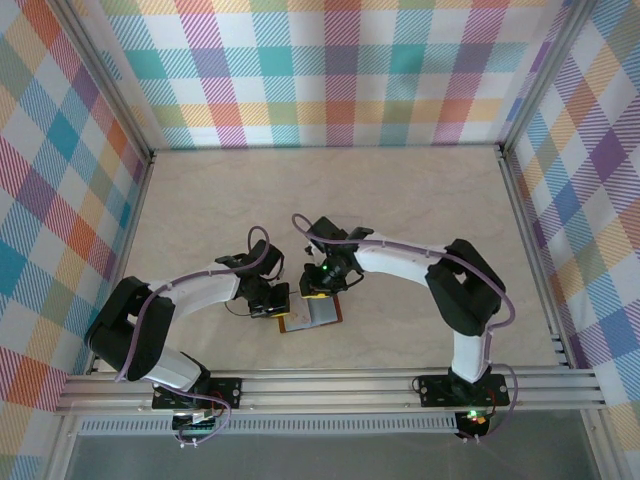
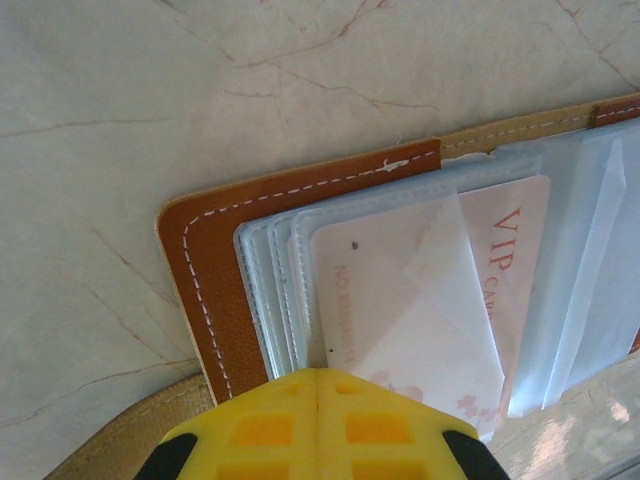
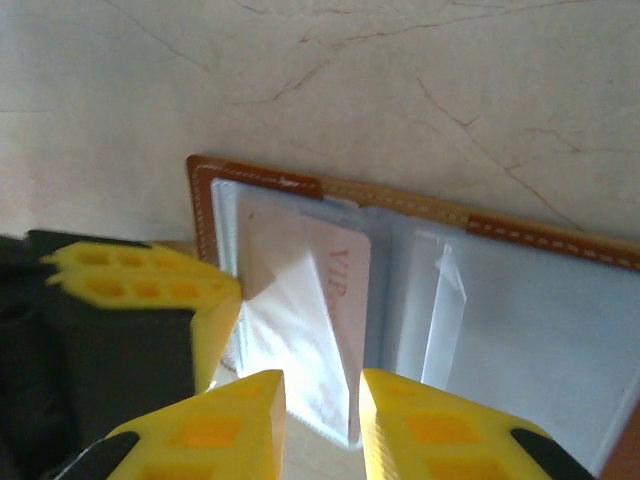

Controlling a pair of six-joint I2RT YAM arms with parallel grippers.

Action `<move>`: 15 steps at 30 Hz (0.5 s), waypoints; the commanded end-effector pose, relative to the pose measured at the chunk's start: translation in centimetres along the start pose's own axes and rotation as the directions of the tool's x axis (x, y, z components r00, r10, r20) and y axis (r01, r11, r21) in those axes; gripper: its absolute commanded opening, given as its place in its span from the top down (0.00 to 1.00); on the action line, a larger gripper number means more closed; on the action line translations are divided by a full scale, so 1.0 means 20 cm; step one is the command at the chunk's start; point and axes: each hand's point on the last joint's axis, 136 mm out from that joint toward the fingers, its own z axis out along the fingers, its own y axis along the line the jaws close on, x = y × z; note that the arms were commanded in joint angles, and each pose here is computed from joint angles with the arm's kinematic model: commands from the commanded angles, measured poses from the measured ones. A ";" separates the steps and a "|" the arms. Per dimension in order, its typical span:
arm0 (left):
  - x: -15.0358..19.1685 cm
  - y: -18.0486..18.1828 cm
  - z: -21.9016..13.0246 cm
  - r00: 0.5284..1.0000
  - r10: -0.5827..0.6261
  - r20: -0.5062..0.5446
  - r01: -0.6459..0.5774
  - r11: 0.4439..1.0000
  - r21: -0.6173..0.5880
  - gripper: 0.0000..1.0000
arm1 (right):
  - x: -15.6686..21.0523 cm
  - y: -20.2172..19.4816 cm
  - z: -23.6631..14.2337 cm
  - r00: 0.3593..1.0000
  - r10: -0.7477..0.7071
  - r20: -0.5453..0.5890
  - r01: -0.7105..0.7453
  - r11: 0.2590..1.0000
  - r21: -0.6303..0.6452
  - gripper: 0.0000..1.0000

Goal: Take the credit cards out of the card holder

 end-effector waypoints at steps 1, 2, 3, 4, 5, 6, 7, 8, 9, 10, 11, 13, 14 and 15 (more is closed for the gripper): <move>0.05 0.09 0.04 1.000 -0.006 -0.018 0.005 0.998 -0.061 0.96 | -0.03 0.05 0.02 1.000 -0.007 -0.007 0.007 1.000 -0.027 0.73; 0.05 0.09 0.04 1.000 -0.006 -0.018 0.005 0.998 -0.059 0.96 | -0.03 0.04 0.03 1.000 -0.006 -0.009 0.006 1.000 -0.023 0.73; 0.05 0.09 0.04 1.000 -0.007 -0.020 0.006 0.998 -0.059 0.96 | -0.04 0.04 0.04 1.000 -0.005 -0.014 0.005 1.000 -0.020 0.74; 0.05 0.09 0.04 1.000 -0.006 -0.019 0.005 0.998 -0.057 0.96 | -0.04 0.04 0.06 1.000 -0.004 -0.019 0.004 1.000 -0.020 0.74; 0.05 0.08 0.04 1.000 -0.006 -0.020 0.005 0.998 -0.055 0.96 | -0.04 0.03 0.07 1.000 -0.001 -0.024 0.000 1.000 -0.016 0.74; 0.05 0.08 0.04 1.000 -0.007 -0.020 0.006 0.998 -0.055 0.96 | -0.03 0.02 0.08 1.000 0.002 -0.031 -0.003 1.000 -0.010 0.74; 0.05 0.08 0.04 1.000 -0.007 -0.019 0.005 0.998 -0.055 0.96 | -0.03 0.01 0.09 0.999 0.004 -0.035 -0.004 1.000 -0.005 0.74; 0.05 0.08 0.04 1.000 -0.007 -0.020 0.005 0.999 -0.054 0.96 | -0.03 0.00 0.10 0.999 0.005 -0.038 -0.004 1.000 0.001 0.74; 0.05 0.08 0.04 1.000 -0.006 -0.020 0.005 0.999 -0.053 0.96 | -0.03 0.00 0.11 0.999 0.006 -0.040 -0.006 1.000 0.006 0.73; 0.05 0.08 0.04 1.000 -0.008 -0.018 0.007 0.999 -0.052 0.96 | -0.03 -0.01 0.12 0.999 0.008 -0.043 -0.008 1.000 0.011 0.73; 0.06 0.08 0.03 1.000 -0.007 -0.020 0.006 0.999 -0.053 0.96 | -0.03 -0.01 0.12 0.999 0.008 -0.048 -0.007 1.000 0.014 0.73; 0.06 0.08 0.03 1.000 -0.006 -0.019 0.005 0.999 -0.052 0.96 | -0.03 -0.03 0.14 0.998 0.010 -0.056 -0.009 1.000 0.024 0.73; 0.06 0.08 0.03 1.000 -0.006 -0.021 0.005 0.999 -0.052 0.96 | -0.03 -0.03 0.15 0.998 0.012 -0.061 -0.010 1.000 0.027 0.73; 0.06 0.08 0.03 1.000 -0.005 -0.021 0.004 0.999 -0.051 0.96 | -0.03 -0.03 0.16 0.998 0.013 -0.065 -0.011 1.000 0.028 0.73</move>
